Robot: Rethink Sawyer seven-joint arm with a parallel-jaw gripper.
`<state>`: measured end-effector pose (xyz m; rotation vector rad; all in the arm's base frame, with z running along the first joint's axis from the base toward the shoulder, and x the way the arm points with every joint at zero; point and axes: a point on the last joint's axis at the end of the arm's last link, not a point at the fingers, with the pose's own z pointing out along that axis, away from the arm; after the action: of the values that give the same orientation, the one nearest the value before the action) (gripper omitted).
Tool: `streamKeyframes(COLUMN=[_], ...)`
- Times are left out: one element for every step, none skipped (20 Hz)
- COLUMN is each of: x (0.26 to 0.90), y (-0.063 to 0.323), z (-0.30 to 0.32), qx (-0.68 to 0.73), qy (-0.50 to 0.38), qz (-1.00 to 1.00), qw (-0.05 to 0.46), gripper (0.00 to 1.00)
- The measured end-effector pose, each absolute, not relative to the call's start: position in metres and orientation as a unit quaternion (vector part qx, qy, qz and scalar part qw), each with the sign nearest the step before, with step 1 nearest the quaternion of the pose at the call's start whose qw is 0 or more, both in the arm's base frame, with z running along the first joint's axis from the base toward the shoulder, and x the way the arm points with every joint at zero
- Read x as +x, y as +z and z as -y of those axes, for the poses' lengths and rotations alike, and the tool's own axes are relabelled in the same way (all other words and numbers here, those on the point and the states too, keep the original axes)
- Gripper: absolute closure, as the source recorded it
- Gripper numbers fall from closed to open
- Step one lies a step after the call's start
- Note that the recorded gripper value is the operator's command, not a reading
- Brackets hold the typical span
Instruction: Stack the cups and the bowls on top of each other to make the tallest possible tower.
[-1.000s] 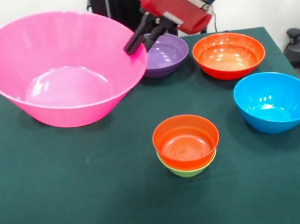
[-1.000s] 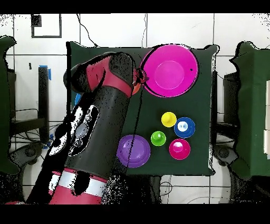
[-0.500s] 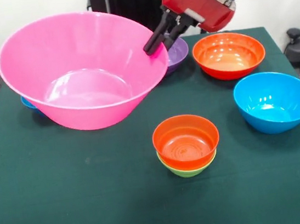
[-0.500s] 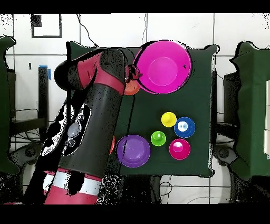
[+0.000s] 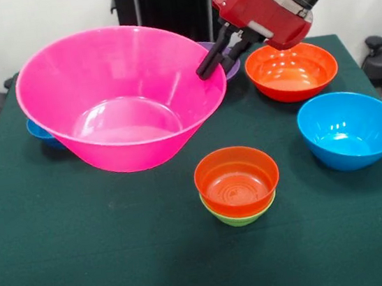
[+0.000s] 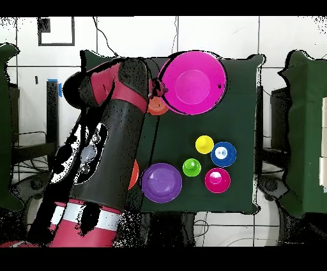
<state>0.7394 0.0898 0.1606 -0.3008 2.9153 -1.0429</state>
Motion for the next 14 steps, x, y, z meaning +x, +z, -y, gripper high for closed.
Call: streamKeyframes(x=[0.739,0.739,0.738,0.738,0.738,0.737,0.737,0.736,0.736,0.736,0.737,0.737,0.737,0.737], y=[0.160,0.158,0.156,0.155,0.153,0.150,0.149,0.148,0.148,0.148,0.148,0.149,0.149,0.149], z=[-0.090,-0.091,-0.093,-0.093,-0.093,-0.094,-0.094,-0.094,-0.094,-0.095,-0.095,-0.096,-0.096,-0.096], qx=[-0.096,-0.095,-0.094,-0.094,-0.093,-0.093,-0.092,-0.091,-0.090,-0.089,-0.088,-0.087,-0.086,-0.086], qy=[-0.335,-0.334,-0.334,-0.334,-0.334,-0.334,-0.334,-0.333,-0.333,-0.332,-0.331,-0.330,-0.329,-0.328], qz=[-0.937,-0.937,-0.938,-0.938,-0.938,-0.938,-0.938,-0.938,-0.939,-0.939,-0.939,-0.940,-0.940,-0.941], qw=[0.015,0.015,0.015,0.014,0.013,0.012,0.011,0.011,0.011,0.012,0.012,0.012,0.013,0.013], gripper=[1.00,1.00,1.00,1.00,1.00,1.00,1.00,1.00,1.00,1.00,1.00,1.00,1.00,1.00])
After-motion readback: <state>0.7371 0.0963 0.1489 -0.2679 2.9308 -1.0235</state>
